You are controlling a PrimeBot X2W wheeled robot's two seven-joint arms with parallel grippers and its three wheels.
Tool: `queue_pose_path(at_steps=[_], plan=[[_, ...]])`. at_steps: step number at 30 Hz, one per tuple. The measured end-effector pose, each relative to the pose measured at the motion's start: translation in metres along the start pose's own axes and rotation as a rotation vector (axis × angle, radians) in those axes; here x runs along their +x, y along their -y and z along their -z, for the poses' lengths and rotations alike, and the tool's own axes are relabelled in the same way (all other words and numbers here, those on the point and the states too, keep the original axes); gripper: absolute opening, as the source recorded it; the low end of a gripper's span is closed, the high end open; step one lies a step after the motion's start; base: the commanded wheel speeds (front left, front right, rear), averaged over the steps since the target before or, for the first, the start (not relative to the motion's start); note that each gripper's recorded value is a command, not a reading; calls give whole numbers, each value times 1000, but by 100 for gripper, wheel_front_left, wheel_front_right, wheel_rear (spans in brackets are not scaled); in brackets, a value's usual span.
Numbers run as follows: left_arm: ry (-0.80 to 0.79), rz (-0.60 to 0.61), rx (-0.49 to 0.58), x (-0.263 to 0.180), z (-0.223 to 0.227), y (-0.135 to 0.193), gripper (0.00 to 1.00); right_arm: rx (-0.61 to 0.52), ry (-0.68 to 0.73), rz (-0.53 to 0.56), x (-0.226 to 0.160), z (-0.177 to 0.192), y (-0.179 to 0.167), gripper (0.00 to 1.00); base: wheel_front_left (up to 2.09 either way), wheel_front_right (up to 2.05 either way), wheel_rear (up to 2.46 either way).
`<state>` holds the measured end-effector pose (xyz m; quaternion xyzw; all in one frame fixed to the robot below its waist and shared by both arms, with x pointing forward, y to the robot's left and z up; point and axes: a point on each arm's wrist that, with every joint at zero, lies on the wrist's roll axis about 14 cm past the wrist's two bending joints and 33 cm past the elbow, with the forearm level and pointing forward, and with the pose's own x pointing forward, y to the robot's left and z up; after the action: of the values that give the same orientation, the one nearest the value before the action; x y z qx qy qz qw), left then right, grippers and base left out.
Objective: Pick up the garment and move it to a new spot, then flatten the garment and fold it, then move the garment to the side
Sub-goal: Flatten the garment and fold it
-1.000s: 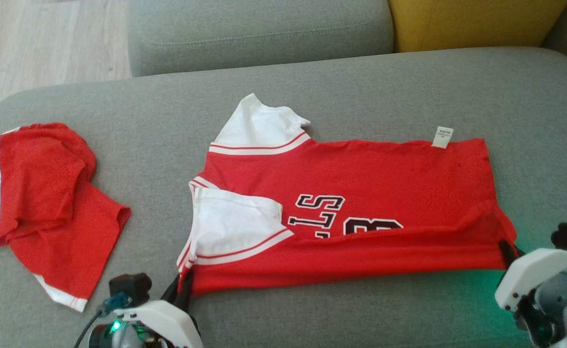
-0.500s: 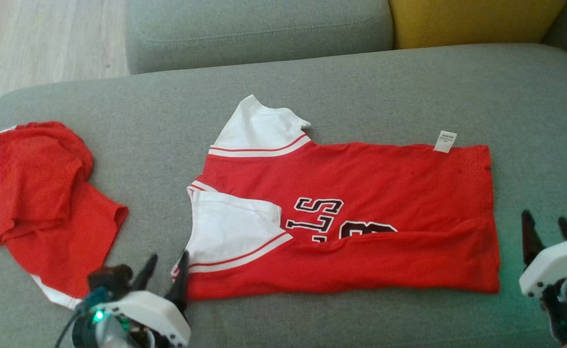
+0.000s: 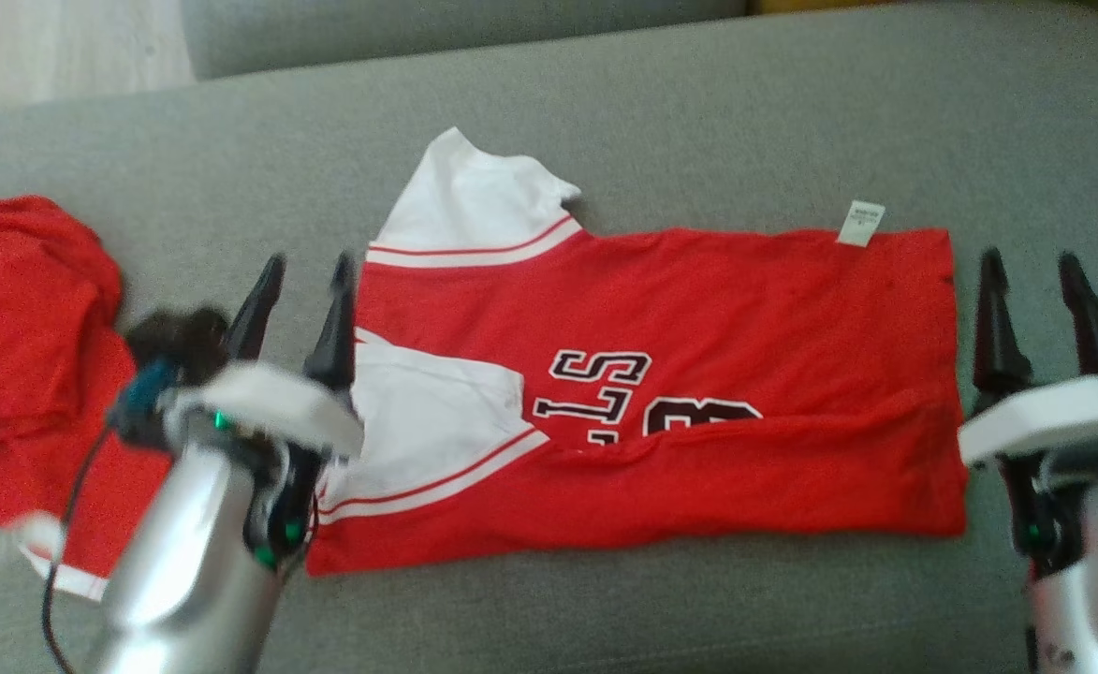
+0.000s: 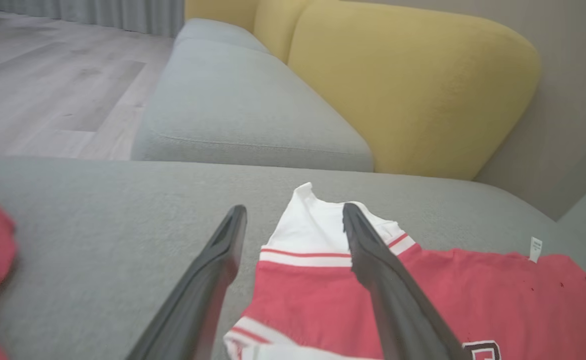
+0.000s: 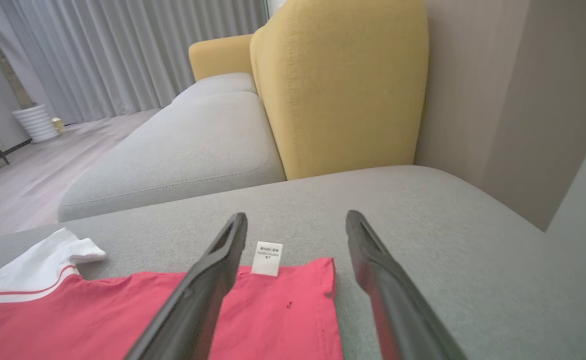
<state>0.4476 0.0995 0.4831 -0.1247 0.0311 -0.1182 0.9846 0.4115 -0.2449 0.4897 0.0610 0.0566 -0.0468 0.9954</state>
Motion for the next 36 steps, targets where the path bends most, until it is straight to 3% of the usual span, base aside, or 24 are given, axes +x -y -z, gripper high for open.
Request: queue_pose_path(at_steps=[9, 19, 29, 36], plan=[[-265, 217, 239, 90, 20, 17, 100, -56, 27, -61, 38, -6, -19, 100, 0, 0, 0], [-574, 292, 495, 146, 76, 7, 100, -110, 29, -63, 55, -9, -12, 100, 0, 0, 0], [-672, 344, 504, 159, 112, 10, 100, -121, 5, -13, 52, 2, 8, 100, 0, 0, 0], [-657, 356, 506, 172, 113, 14, 100, -120, -15, 11, 54, 10, 17, 100, 0, 0, 0]])
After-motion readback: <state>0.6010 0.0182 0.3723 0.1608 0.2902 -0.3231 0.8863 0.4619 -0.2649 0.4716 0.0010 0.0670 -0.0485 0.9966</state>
